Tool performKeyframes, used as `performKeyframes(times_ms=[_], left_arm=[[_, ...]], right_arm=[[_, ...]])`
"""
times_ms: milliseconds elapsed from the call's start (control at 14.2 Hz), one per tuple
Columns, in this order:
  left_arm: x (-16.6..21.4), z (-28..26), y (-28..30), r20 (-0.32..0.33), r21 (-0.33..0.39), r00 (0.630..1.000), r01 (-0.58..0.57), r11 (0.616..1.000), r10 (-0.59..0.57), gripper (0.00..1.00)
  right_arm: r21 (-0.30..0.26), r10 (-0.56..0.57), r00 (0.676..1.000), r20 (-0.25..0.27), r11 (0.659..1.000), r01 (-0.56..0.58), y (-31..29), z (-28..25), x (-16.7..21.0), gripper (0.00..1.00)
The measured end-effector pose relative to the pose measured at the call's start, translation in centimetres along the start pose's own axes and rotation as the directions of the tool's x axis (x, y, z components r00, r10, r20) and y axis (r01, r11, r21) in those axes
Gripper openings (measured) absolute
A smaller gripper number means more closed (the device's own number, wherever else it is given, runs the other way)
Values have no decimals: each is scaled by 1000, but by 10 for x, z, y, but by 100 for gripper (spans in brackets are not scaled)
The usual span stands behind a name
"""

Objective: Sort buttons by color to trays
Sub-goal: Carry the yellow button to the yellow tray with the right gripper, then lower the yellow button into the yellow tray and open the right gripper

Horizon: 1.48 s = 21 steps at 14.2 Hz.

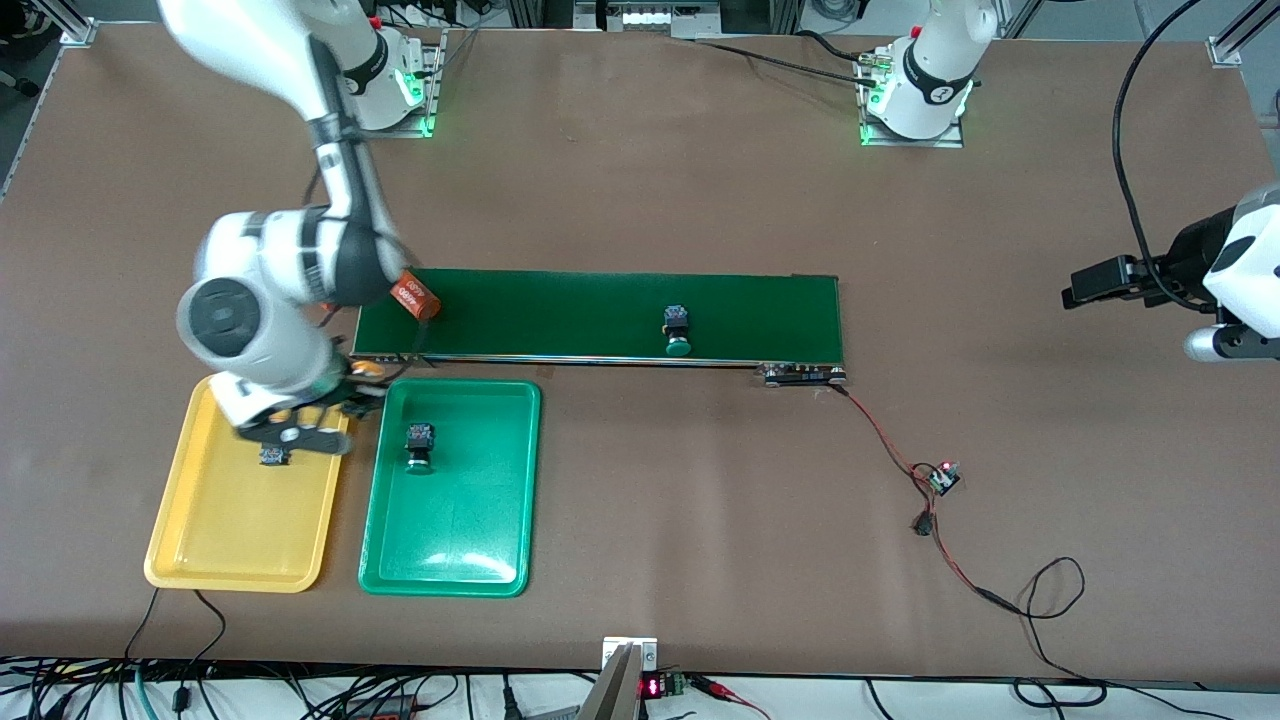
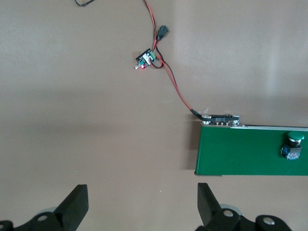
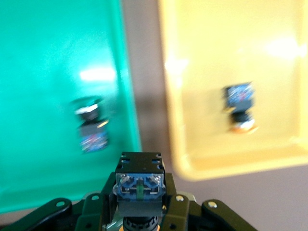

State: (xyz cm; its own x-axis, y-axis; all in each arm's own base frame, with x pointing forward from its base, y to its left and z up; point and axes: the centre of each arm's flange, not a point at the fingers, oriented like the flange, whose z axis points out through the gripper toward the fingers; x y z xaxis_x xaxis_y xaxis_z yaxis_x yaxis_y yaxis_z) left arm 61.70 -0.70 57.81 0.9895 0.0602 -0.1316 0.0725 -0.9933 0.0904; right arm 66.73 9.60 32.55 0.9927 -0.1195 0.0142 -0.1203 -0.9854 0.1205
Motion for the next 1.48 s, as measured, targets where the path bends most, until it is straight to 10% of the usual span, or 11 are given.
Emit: performKeyframes(times_ms=[492,1054,1476], left_arm=[[6,5,6,-13,-1,1000,-1,1000,1,100],[1,9,50,-11,21,1000,-16,1000,16,100],[0,4,44,-21,22,1000,-4,1000,5,100]], right_arm=[[-107,-69,993,-91,993,59,143,100,40,41],[-120,-72,995,-67,991,64,147,132,39,41],[-122,-114,990,-84,987,103,149,122,46,93]])
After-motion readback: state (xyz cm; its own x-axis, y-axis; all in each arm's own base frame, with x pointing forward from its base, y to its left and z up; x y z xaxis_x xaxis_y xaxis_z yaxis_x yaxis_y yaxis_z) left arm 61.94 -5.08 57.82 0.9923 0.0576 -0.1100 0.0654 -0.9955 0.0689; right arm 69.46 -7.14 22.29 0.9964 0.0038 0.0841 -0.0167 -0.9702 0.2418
